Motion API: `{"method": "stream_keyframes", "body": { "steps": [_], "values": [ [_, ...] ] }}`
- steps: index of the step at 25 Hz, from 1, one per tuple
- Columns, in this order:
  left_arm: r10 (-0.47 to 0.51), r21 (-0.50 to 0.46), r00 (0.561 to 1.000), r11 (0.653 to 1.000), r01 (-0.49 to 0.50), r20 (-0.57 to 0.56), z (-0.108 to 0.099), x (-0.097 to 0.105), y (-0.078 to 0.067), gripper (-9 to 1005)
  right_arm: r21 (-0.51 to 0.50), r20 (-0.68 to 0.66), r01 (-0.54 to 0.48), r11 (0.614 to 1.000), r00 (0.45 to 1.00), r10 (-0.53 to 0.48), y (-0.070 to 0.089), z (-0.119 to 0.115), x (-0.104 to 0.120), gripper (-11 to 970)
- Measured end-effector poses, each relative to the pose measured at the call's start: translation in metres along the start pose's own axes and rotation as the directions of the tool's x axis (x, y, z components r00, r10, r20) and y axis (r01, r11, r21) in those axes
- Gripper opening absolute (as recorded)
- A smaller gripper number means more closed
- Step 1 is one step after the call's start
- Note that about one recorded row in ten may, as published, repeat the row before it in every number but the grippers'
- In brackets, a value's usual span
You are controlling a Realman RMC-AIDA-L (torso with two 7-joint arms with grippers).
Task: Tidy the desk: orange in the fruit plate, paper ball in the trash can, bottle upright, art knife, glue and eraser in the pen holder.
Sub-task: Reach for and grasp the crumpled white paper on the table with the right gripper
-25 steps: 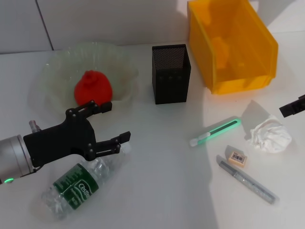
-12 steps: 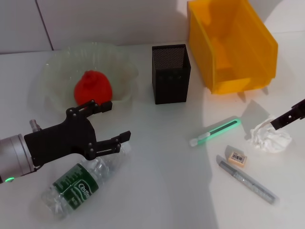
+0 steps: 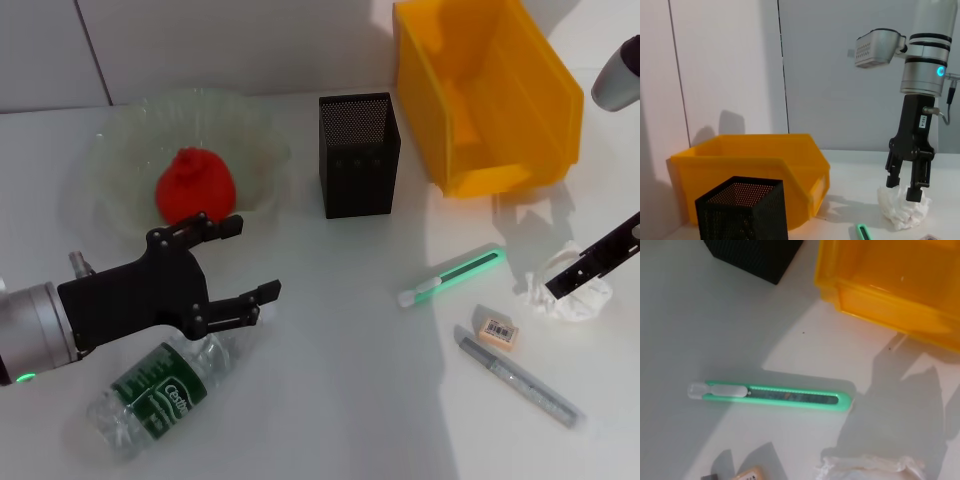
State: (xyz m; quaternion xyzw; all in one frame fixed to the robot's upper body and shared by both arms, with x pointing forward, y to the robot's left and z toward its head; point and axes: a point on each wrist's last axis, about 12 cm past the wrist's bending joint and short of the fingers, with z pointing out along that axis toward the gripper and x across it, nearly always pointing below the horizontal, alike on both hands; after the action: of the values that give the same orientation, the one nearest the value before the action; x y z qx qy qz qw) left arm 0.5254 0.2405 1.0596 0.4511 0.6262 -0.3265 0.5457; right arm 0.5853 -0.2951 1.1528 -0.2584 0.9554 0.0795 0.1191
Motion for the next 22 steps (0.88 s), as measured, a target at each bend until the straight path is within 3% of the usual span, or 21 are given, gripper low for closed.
{"method": "stream_keyframes", "body": {
  "steps": [22],
  "values": [
    [0.012, 0.005, 1.0, 1.0, -0.012, -0.001, 0.001, 0.0, -0.001, 862, -0.019, -0.048, -0.006, 1.0, 0.999, 0.005, 0.002, 0.016, 0.001, 702]
  ]
}}
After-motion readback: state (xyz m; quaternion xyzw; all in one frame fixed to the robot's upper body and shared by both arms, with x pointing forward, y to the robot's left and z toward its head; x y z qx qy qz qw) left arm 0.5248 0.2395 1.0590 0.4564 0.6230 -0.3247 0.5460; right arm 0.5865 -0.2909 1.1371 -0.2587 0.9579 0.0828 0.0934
